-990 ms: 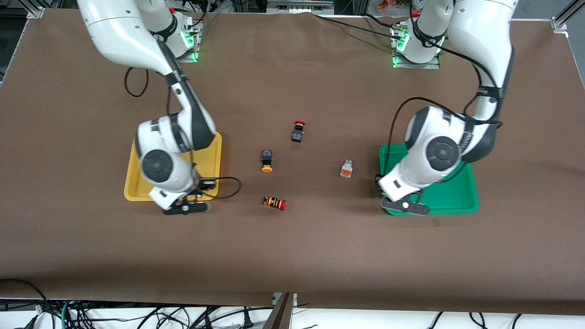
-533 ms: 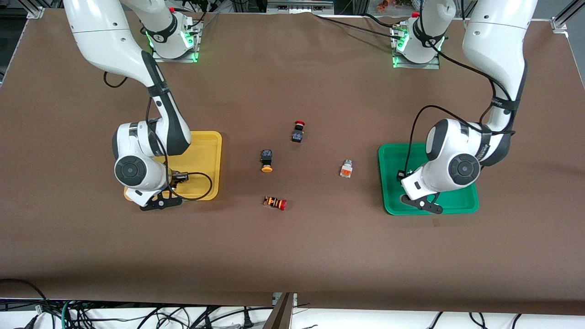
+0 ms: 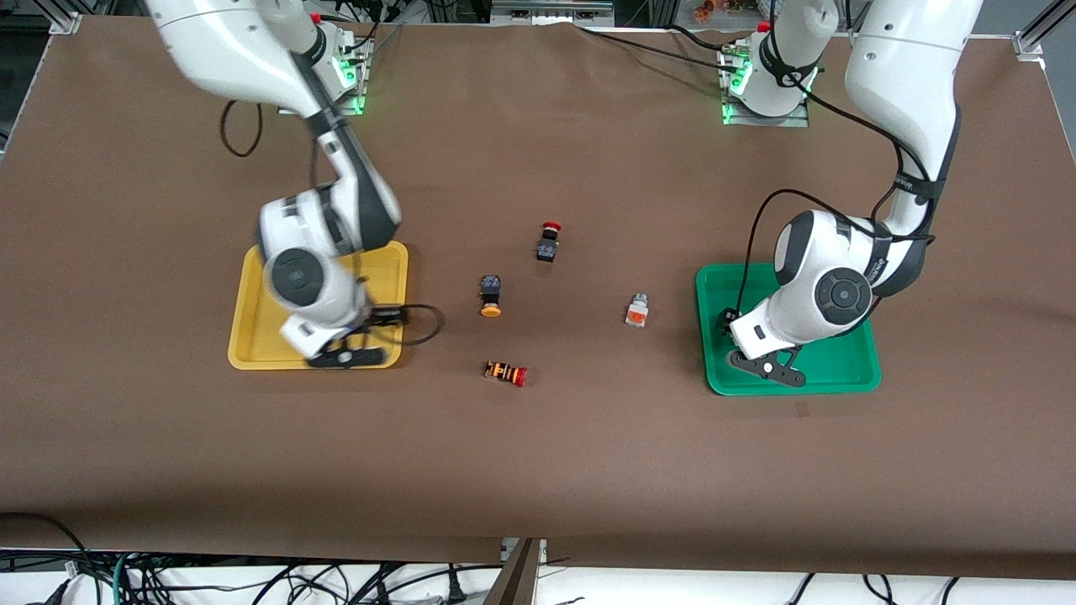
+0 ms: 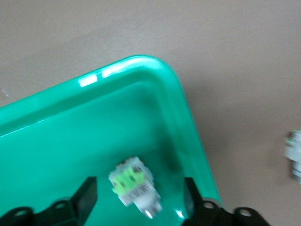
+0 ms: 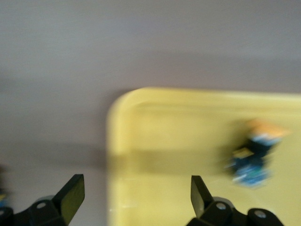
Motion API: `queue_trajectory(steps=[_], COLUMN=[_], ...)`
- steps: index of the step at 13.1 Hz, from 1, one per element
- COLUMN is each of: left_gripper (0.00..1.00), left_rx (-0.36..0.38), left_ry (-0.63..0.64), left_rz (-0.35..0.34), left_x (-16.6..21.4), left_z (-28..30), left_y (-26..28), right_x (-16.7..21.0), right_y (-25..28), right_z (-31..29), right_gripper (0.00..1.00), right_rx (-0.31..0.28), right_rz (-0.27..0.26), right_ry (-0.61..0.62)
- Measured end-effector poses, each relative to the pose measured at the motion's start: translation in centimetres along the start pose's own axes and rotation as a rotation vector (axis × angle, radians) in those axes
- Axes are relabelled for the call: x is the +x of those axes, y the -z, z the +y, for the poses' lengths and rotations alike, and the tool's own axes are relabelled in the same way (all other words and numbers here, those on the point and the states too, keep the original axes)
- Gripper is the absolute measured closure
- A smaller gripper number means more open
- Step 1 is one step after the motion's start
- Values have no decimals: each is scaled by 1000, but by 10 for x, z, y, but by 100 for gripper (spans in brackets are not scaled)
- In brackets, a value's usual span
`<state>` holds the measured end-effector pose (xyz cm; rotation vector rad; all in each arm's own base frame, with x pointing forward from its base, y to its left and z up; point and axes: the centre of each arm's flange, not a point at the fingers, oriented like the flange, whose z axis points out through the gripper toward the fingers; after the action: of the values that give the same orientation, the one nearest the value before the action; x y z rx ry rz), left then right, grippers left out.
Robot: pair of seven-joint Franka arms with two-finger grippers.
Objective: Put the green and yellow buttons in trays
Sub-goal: 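Carry the button into the yellow tray while the left gripper carries the switch, then release both items and move both grippers back toward the remaining buttons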
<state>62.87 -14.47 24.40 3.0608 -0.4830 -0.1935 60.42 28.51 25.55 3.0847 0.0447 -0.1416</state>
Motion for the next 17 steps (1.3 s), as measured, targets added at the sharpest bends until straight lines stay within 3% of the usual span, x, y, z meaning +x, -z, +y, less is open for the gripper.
queue_trajectory(steps=[1, 2, 5, 9, 12, 17], left_gripper=[1, 0, 0, 0, 0, 55], left_rx=[-10, -21, -31, -36, -34, -34], left_ry=[21, 54, 136, 216, 228, 230], left_rz=[-7, -8, -9, 22, 6, 13], left_x=[2, 3, 4, 6, 5, 8], left_z=[17, 39, 104, 175, 179, 177], left_y=[12, 19, 7, -48, -78, -77], right_x=[-16, -29, -45, -49, -56, -55], right_y=[-3, -8, -29, -53, -66, -66], right_z=[-38, -68, -106, -122, -135, -135], right_gripper=[0, 0, 0, 0, 0, 59], right_rx=[4, 15, 41, 66, 75, 74], right_rz=[9, 30, 48, 64, 67, 73], right_ry=[-20, -27, -16, -3, 2, 5])
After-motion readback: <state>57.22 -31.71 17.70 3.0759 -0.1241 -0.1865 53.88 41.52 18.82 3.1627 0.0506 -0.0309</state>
